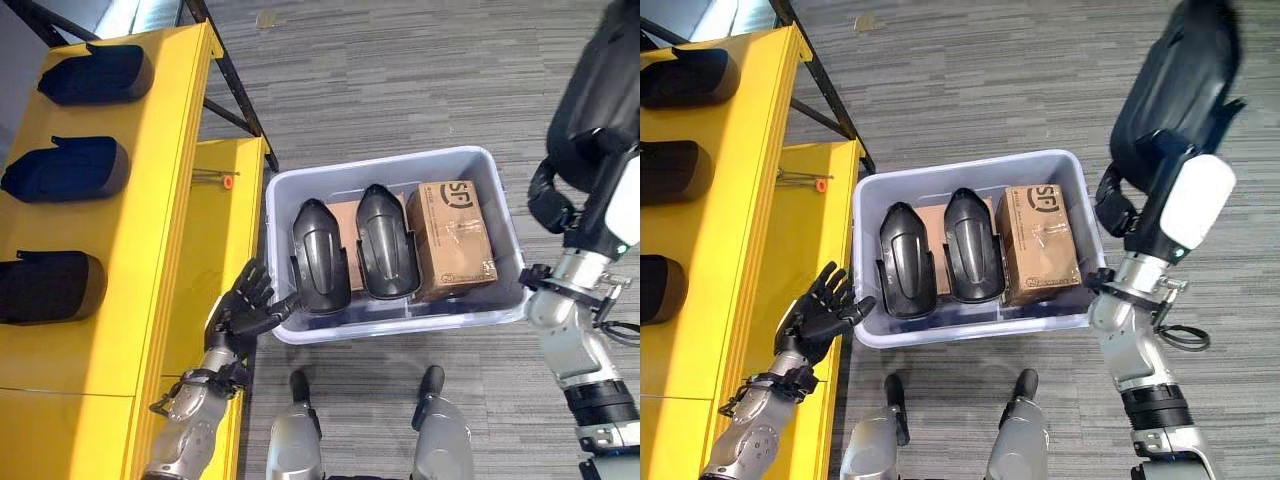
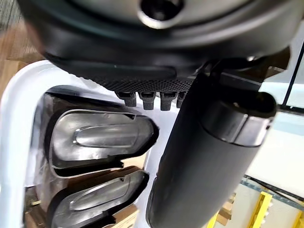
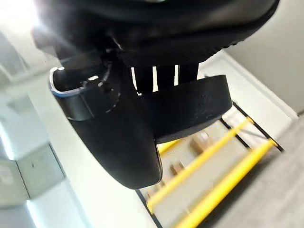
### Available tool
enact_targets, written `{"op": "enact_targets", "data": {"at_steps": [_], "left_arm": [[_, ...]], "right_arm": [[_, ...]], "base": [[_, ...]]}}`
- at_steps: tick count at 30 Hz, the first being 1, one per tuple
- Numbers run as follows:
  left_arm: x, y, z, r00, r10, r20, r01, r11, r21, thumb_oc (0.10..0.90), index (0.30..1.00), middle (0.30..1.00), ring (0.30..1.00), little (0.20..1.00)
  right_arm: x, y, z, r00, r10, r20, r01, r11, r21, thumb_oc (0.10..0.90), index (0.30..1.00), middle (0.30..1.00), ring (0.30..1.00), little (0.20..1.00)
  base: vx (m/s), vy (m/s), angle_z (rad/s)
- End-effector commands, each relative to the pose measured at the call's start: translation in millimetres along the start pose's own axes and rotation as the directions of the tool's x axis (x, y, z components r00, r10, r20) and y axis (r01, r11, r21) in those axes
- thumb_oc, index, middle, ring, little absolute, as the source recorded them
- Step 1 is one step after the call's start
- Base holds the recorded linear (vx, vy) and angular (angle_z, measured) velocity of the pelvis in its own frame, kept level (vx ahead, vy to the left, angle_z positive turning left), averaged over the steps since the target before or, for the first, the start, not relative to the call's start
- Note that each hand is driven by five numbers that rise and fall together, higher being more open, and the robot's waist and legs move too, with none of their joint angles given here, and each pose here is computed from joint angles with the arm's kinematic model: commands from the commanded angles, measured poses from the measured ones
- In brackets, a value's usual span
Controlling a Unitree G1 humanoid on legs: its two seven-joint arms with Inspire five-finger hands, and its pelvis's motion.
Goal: Move parts from the plastic box to the shelf.
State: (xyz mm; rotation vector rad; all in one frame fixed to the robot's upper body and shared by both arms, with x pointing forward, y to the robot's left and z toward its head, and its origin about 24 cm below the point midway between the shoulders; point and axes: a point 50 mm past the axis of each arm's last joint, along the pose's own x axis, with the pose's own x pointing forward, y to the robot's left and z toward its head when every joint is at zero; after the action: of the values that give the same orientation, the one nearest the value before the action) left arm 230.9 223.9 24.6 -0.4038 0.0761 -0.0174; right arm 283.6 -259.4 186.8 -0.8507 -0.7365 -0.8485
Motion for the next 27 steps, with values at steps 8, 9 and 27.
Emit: {"op": "enact_targets", "data": {"at_steps": [8,9,27], "left_arm": [[-15.5,-1.3,15.4,0.992,-0.111,0.054,0.107,0.992,0.068,0.9,1.0,1.0,1.0,1.0],[-15.2,-2.5,15.6,0.991,-0.126,0.05,0.121,0.989,0.079,0.9,1.0,1.0,1.0,1.0],[-12.5,-37.3,10.3,0.911,-0.408,-0.061,0.412,0.909,0.06,0.9,1.0,1.0,1.0,1.0]], "right_arm": [[3.3,-13.3,32.2,0.979,0.036,0.199,-0.065,0.987,0.144,0.4,0.3,0.3,0.3,0.3],[0.7,-12.4,35.9,0.975,0.056,0.214,-0.092,0.983,0.161,0.4,0.3,0.3,0.3,0.3],[-29.6,4.3,61.3,0.936,0.216,0.279,-0.289,0.922,0.258,0.4,0.3,0.3,0.3,0.3]], "base": [[0.06,0.011,0.04],[0.0,0.0,0.0],[0.0,0.007,0.0]]}}
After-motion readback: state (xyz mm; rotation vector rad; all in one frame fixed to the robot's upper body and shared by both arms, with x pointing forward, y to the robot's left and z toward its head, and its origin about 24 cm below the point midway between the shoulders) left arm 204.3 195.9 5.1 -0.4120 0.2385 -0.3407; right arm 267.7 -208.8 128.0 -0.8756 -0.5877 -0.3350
